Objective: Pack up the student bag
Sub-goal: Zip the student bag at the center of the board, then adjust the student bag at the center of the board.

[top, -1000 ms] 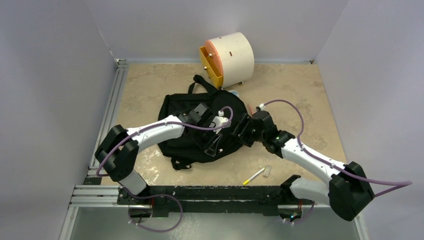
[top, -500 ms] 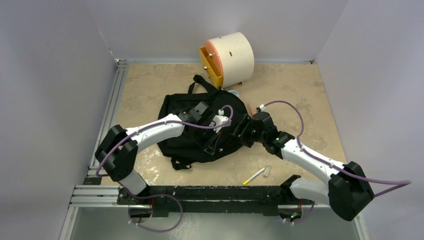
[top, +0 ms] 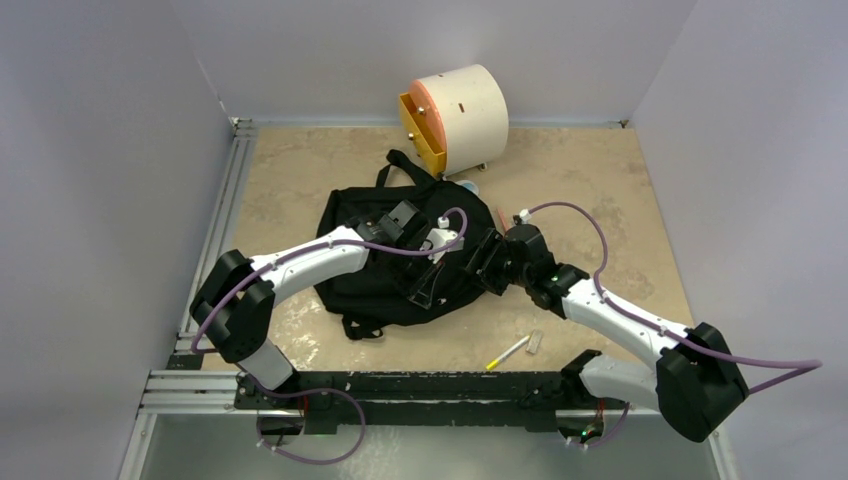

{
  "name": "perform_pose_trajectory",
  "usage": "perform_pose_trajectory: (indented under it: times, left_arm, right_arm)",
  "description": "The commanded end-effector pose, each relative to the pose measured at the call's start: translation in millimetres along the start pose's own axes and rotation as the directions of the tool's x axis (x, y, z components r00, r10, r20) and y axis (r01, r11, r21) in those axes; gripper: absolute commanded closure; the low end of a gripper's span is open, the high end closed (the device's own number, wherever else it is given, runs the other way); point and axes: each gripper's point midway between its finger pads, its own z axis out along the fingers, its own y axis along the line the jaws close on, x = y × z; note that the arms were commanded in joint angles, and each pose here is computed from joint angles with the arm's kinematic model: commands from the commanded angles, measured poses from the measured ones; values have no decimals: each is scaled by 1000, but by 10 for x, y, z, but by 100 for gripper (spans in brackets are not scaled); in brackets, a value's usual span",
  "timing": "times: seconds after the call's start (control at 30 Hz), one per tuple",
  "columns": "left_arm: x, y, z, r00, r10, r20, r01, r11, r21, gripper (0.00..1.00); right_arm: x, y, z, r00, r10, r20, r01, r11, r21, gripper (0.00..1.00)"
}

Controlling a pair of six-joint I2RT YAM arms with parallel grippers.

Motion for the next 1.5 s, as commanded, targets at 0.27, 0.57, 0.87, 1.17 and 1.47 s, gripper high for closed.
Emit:
perform_pose_trajectory:
  times: [0.27, 0.57, 0.87, 1.17, 1.47]
  left_arm:
    - [-177, -97, -203, 998, 22, 66, -21, 1000, -13, 100]
    - [78, -6, -207, 998, -62, 12, 63, 995, -75, 100]
    - [237, 41, -223, 993, -115, -38, 110, 987, -115, 100]
    - [493, 85, -217, 965, -235, -116, 214, 962, -168, 100]
    - [547, 182, -294, 942, -311, -129, 268, 925, -270, 100]
  right_arm:
    - [-69, 29, -21, 999, 15, 41, -15, 1000, -5, 43]
    - [-161, -30, -63, 995, 17, 98, -20, 999, 30, 100]
    - [-322, -185, -90, 985, -17, 171, -8, 990, 144, 100]
    - [-547, -262, -176, 969, 30, 245, -67, 987, 146, 100]
    - [-766, -297, -258, 961, 9, 277, -49, 989, 137, 100]
